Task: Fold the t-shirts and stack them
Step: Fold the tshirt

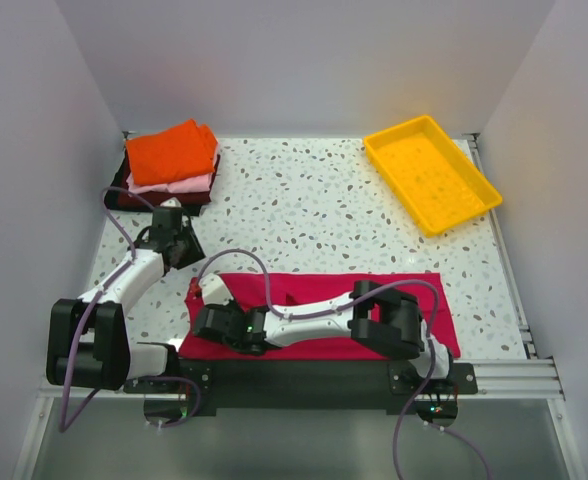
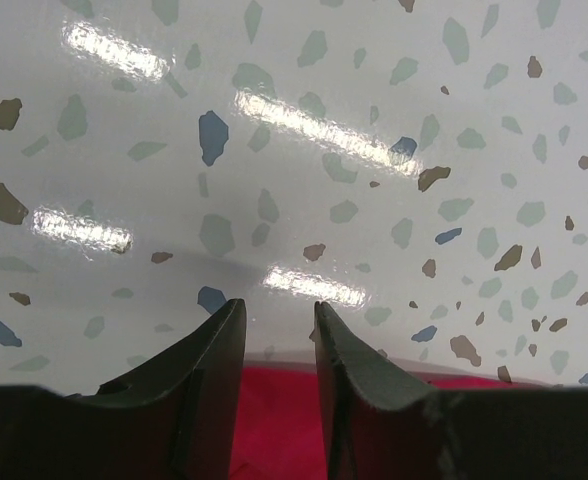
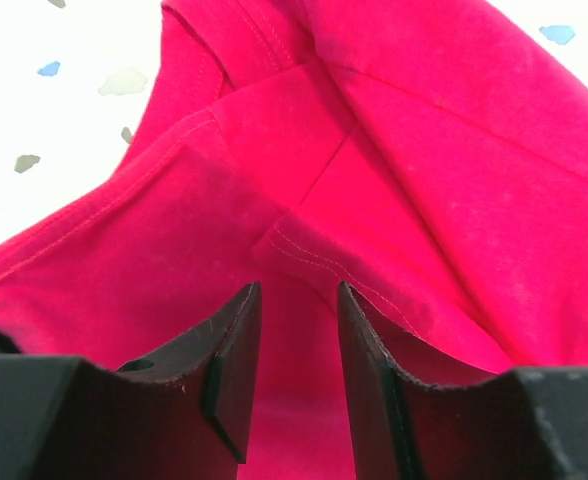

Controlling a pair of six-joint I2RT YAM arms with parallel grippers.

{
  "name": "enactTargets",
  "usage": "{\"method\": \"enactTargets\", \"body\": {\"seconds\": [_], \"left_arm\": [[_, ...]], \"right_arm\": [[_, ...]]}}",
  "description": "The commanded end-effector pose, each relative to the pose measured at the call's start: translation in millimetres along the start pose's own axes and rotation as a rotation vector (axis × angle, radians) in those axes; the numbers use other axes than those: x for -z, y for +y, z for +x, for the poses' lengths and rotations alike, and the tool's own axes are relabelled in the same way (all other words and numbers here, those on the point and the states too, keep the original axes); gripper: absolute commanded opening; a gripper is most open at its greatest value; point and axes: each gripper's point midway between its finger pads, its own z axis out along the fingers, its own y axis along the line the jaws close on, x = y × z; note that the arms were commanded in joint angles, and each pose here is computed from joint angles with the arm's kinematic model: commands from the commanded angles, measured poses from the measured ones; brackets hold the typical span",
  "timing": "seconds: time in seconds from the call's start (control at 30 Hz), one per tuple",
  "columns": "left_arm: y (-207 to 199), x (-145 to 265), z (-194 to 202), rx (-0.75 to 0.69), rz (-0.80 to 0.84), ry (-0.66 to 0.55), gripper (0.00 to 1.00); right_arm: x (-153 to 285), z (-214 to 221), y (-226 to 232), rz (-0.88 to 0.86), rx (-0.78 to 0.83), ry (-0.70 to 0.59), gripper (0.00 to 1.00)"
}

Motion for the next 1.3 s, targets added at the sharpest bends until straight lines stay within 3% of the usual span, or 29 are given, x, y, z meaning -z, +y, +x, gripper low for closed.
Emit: {"method": "enactTargets", "body": {"seconds": [0.0, 0.23, 0.47, 0.6, 0.9, 1.03, 1.27], "left_arm": [[-3.1, 4.0, -9.4, -0.021, 0.021, -0.023, 0.39], [-3.3, 3.4, -9.0, -0.021, 0.022, -0.022, 0.39], [-3.2, 2.5, -8.3, -0.023, 0.024, -0.018, 0.39], [-4.2, 2.3, -7.4, -0.023, 0.028, -0.014, 0.39], [-4.0, 1.3, -7.6, -0.024, 0.028, -0.013, 0.38], [-3.5, 0.7, -6.7, -0.024, 0.026, -0.009, 0.38], [-3.2, -0.6, -5.0, -0.026, 0.026, -0.003, 0.38]], "right_arm": [[-5.7, -23.3, 6.6, 0.010, -0.024, -0.067, 0.41], [-13.8, -25.9, 6.3, 0.006, -0.046, -0.073, 0.43], [-26.8, -19.8, 7.4, 0.021, -0.026, -0.048, 0.53], [-30.5, -17.9, 3.6, 0.040, -0.023, -0.041, 0.52], [-29.6, -14.9, -19.2, 0.091, -0.062, -0.035, 0.45], [-26.0, -21.3, -24.3, 0.086, -0.089, -0.049, 0.27], [-14.1, -28.8, -29.1, 0.072, -0.094, -0.057, 0.13]]}}
